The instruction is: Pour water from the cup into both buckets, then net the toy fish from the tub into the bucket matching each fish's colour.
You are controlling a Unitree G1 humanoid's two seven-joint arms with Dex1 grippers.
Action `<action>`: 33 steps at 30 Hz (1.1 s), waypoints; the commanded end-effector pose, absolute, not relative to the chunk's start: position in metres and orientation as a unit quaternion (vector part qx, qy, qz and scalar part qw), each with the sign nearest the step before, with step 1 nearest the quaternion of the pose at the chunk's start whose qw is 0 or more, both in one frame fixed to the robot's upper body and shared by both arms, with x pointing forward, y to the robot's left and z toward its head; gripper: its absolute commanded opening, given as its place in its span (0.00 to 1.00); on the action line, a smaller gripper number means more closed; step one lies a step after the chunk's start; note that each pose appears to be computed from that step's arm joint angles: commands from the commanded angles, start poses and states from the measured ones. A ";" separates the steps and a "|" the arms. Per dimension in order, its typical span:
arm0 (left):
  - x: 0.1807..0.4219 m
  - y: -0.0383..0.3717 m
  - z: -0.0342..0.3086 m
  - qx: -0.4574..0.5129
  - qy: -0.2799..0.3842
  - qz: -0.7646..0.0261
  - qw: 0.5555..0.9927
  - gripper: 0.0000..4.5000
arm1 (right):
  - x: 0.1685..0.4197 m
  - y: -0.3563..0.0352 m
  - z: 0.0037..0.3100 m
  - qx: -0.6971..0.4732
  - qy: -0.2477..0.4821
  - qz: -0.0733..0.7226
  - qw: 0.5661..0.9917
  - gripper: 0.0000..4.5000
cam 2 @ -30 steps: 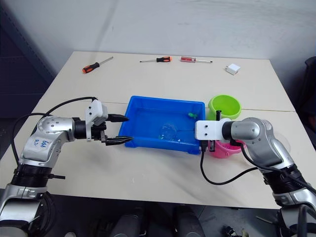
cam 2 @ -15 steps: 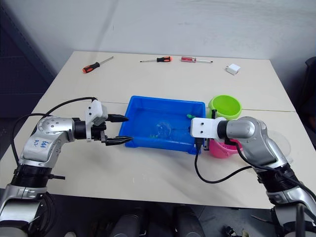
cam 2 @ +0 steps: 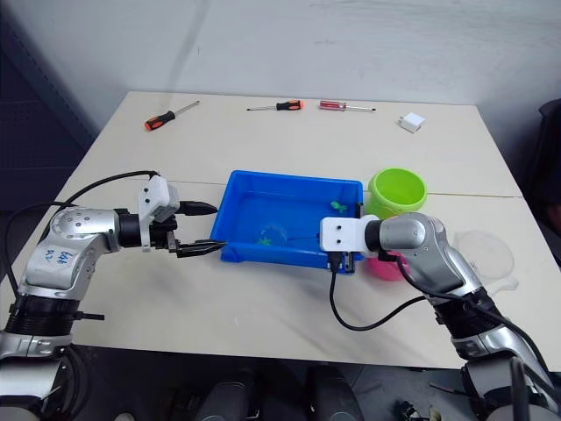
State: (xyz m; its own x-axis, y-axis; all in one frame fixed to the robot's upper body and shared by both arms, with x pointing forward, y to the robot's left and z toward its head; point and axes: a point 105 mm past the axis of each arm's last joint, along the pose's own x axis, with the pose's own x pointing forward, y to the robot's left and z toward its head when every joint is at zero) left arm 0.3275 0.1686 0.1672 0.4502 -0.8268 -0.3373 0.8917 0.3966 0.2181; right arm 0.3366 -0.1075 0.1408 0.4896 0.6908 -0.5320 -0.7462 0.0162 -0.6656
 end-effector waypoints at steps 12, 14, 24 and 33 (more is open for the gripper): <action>0.325 0.176 0.178 0.190 0.071 -0.502 0.841 1.00 | 0.334 -0.085 0.156 -0.277 0.060 0.521 0.805 0.00; 0.325 0.178 0.178 0.189 0.071 -0.500 0.842 1.00 | 0.333 -0.085 0.158 -0.249 0.070 0.520 0.814 0.00; 0.327 0.184 0.183 0.191 0.068 -0.489 0.848 1.00 | 0.333 -0.097 0.153 -0.289 0.074 0.499 0.814 0.00; 0.326 0.169 0.194 0.143 0.043 -0.515 0.844 1.00 | 0.313 -0.120 0.188 -0.152 0.079 0.476 0.863 0.00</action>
State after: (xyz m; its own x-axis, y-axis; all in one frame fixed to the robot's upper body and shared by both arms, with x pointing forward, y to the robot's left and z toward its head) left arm 0.3267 0.1717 0.1749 0.4675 -0.8383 -0.2807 0.8837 0.4344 0.1745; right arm 0.3209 -0.1133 0.1683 0.5123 0.7911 -0.3342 -0.8587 0.4782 -0.1843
